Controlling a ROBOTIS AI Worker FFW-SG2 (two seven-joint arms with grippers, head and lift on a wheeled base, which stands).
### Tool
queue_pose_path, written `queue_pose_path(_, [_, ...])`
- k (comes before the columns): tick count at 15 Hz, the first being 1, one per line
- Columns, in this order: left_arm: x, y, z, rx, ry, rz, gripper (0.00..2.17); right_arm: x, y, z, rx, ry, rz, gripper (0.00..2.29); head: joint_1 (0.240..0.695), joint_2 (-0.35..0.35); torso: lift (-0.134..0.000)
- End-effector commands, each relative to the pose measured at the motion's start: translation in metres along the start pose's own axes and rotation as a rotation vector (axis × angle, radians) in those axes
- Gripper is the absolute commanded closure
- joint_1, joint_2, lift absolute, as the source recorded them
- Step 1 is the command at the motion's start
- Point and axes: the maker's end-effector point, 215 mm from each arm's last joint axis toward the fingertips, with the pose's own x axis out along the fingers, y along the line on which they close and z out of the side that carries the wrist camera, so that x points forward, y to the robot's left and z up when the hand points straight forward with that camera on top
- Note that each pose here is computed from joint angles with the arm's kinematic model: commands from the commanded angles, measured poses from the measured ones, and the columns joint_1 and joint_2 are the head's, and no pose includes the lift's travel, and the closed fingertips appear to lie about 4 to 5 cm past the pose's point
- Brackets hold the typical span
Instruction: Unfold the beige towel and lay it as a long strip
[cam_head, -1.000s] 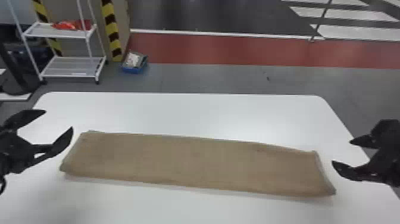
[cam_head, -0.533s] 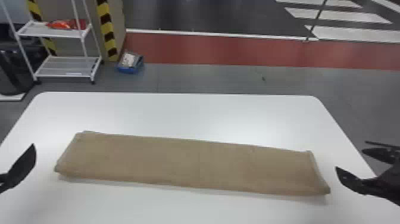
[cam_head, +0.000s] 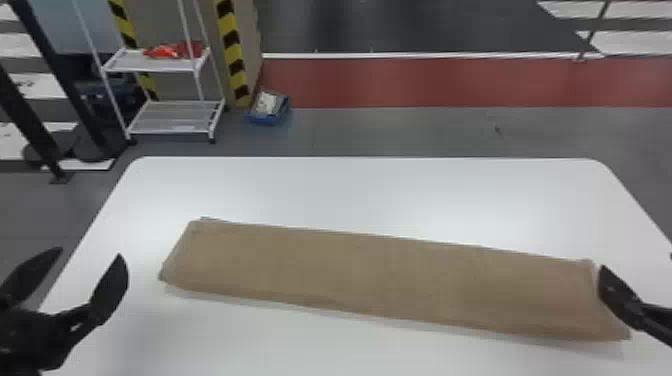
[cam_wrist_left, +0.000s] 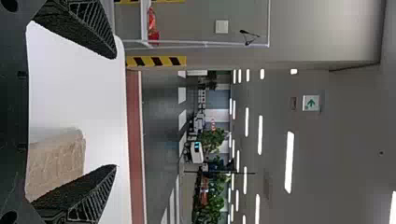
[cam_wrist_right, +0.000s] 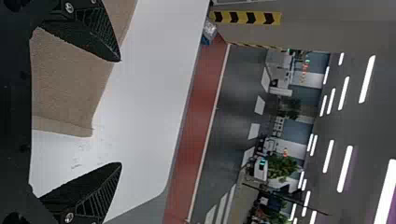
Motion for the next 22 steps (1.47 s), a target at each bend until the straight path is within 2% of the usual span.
queue_pose_path(1, [-0.011, -0.007, -0.012, -0.035, 0.018, -0.009, 0.05, 0.003, -0.015, -0.042, 0.078, 0.11, -0.027, 0.09, 0.695, 0.011, -0.111])
queue_pose_path(3, [-0.02, -0.005, -0.023, -0.046, 0.029, -0.002, 0.05, 0.0, -0.039, -0.089, 0.225, 0.208, -0.055, 0.09, 0.695, -0.017, -0.111])
queue_pose_path(4, [-0.021, -0.005, -0.028, -0.051, 0.035, 0.0, 0.05, 0.002, -0.041, -0.107, 0.267, 0.229, -0.051, 0.09, 0.695, -0.037, -0.111])
queue_pose_path(6, [-0.023, -0.005, -0.033, -0.06, 0.039, -0.002, 0.06, 0.016, -0.042, -0.126, 0.315, 0.232, -0.043, 0.1, 0.695, -0.079, -0.111])
queue_pose_path(9, [-0.024, -0.006, -0.035, -0.07, 0.041, -0.003, 0.06, 0.045, -0.039, -0.129, 0.36, 0.195, -0.018, 0.11, 0.695, -0.095, -0.111])
queue_pose_path(12, [-0.025, -0.006, -0.04, -0.077, 0.048, 0.0, 0.06, 0.065, -0.037, -0.114, 0.35, 0.151, -0.003, 0.16, 0.695, -0.09, -0.111])
queue_pose_path(14, [-0.024, -0.007, -0.043, -0.084, 0.053, -0.005, 0.06, 0.074, -0.027, -0.12, 0.356, 0.17, 0.014, 0.44, 0.695, -0.084, -0.111])
queue_pose_path(18, [-0.024, -0.006, -0.048, -0.091, 0.058, -0.002, 0.07, 0.082, -0.015, -0.125, 0.379, 0.208, 0.039, 1.67, 0.695, -0.063, -0.111])
queue_pose_path(20, [-0.024, -0.006, -0.05, -0.092, 0.061, -0.001, 0.07, 0.085, -0.013, -0.127, 0.4, 0.236, 0.04, 2.08, 0.695, -0.057, -0.111])
queue_pose_path(22, [-0.024, -0.005, -0.051, -0.093, 0.062, 0.0, 0.08, 0.097, -0.02, -0.11, 0.4, 0.217, 0.033, 2.11, 0.695, -0.051, -0.111])
